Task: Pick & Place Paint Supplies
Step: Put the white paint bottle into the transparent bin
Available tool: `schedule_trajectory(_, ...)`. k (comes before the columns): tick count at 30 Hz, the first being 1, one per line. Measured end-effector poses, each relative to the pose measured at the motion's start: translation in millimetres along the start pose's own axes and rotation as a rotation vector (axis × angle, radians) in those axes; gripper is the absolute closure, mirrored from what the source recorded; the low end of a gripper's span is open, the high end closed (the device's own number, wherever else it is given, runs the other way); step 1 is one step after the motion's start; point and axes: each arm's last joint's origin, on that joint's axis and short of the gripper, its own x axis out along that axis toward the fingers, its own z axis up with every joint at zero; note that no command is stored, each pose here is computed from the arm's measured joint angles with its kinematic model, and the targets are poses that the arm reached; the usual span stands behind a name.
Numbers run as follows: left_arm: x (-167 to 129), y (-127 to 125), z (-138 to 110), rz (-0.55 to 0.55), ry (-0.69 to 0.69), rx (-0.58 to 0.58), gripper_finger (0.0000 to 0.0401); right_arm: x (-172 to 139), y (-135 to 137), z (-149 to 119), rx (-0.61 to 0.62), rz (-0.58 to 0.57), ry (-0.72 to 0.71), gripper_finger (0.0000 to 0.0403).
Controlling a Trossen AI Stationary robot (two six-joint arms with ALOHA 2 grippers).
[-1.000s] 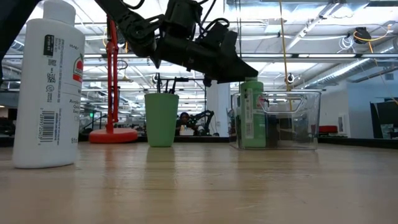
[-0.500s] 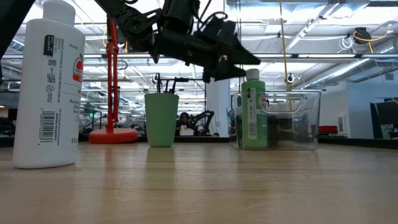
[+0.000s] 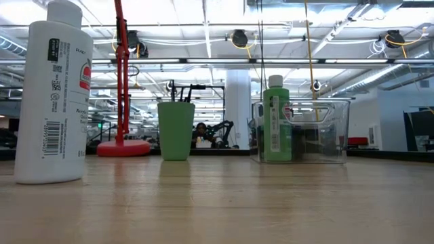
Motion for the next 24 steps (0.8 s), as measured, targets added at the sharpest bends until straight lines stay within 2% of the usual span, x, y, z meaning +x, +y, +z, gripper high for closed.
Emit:
schedule_trajectory(4, -49.1, -43.4, 5.8, 0.121, 0.102, -0.007, 0.0234, 1.4, -2.3, -2.4, -0.004, -0.006, 0.014, 0.0369)
schedule_trajectory(7, -78.6, -69.8, -1.0, 0.231, 0.186, -0.004, 0.0314, 3.1, -5.1, -5.7, 0.024, -0.014, 0.032, 0.0369)
schedule_trajectory(10, -96.8, -89.6, -18.3, 0.266, 0.211, -0.006, 0.0384, 5.2, -9.2, -8.7, 0.06, -0.03, 0.046, 0.0369)
schedule_trajectory(13, -104.6, -101.1, -42.9, 0.288, 0.205, -0.021, 0.0385, 7.2, -13.5, -12.0, 0.086, -0.046, 0.061, 0.0369)
schedule_trajectory(17, -106.8, -109.8, -83.1, 0.388, 0.14, -0.007, 0.0383, 9.3, -18.1, -16.6, 0.146, -0.063, 0.084, 0.0369)
schedule_trajectory(20, -100.8, -113.3, -115.6, 0.416, 0.041, 0.042, 0.0397, 10.3, -19.6, -21.0, 0.173, -0.065, 0.115, 0.0369)
schedule_trajectory(24, -95.6, -112.3, -150.8, 0.388, -0.108, 0.117, 0.0393, 11.1, -21.5, -23.0, 0.192, -0.072, 0.125, 0.0369)
